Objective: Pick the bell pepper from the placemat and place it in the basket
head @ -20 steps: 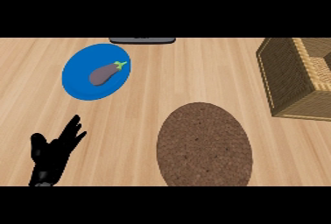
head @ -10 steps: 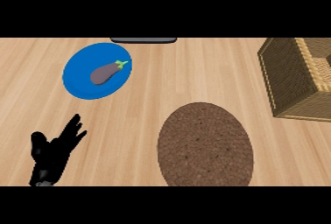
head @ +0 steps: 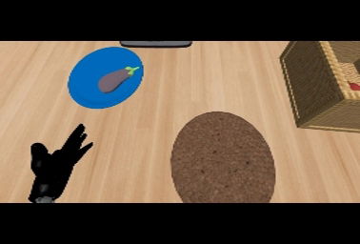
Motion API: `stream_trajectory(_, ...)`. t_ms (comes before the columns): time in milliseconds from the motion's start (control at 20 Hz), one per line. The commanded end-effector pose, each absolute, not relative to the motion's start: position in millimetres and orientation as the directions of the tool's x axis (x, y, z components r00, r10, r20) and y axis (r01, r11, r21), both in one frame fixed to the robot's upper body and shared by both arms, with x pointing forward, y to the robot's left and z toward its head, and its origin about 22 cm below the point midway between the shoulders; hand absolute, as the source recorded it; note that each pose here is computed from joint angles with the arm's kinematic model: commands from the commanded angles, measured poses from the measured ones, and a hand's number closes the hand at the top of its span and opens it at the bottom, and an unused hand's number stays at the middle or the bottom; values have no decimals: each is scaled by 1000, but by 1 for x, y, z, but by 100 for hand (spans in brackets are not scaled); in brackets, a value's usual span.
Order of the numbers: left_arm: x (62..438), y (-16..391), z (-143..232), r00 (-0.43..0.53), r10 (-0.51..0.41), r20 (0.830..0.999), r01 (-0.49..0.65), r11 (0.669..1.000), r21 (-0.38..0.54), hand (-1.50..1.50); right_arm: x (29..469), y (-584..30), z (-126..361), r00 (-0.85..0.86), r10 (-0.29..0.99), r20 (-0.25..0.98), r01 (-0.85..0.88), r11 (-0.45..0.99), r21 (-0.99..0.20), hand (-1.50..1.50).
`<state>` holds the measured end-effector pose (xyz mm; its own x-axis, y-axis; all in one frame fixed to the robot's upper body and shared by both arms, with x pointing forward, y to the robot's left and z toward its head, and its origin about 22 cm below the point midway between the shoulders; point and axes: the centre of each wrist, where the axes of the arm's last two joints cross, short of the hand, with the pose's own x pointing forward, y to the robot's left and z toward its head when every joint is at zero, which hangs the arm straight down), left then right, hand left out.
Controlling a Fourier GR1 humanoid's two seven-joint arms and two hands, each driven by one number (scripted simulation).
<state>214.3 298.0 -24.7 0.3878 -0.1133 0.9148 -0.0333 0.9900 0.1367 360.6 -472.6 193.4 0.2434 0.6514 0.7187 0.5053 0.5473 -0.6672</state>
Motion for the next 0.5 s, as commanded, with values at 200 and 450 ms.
stream_trajectory(200, 196, 275, -51, 513, -106, 852, -23, 990, 136, 0, 342, -512, 216, 173, 545, 821, 617, 589, -521, -150)
stream_trajectory(450, 203, 296, -44, 524, -92, 847, -44, 990, 135, 0, 312, -544, 228, 211, 469, 857, 690, 550, -471, -150)
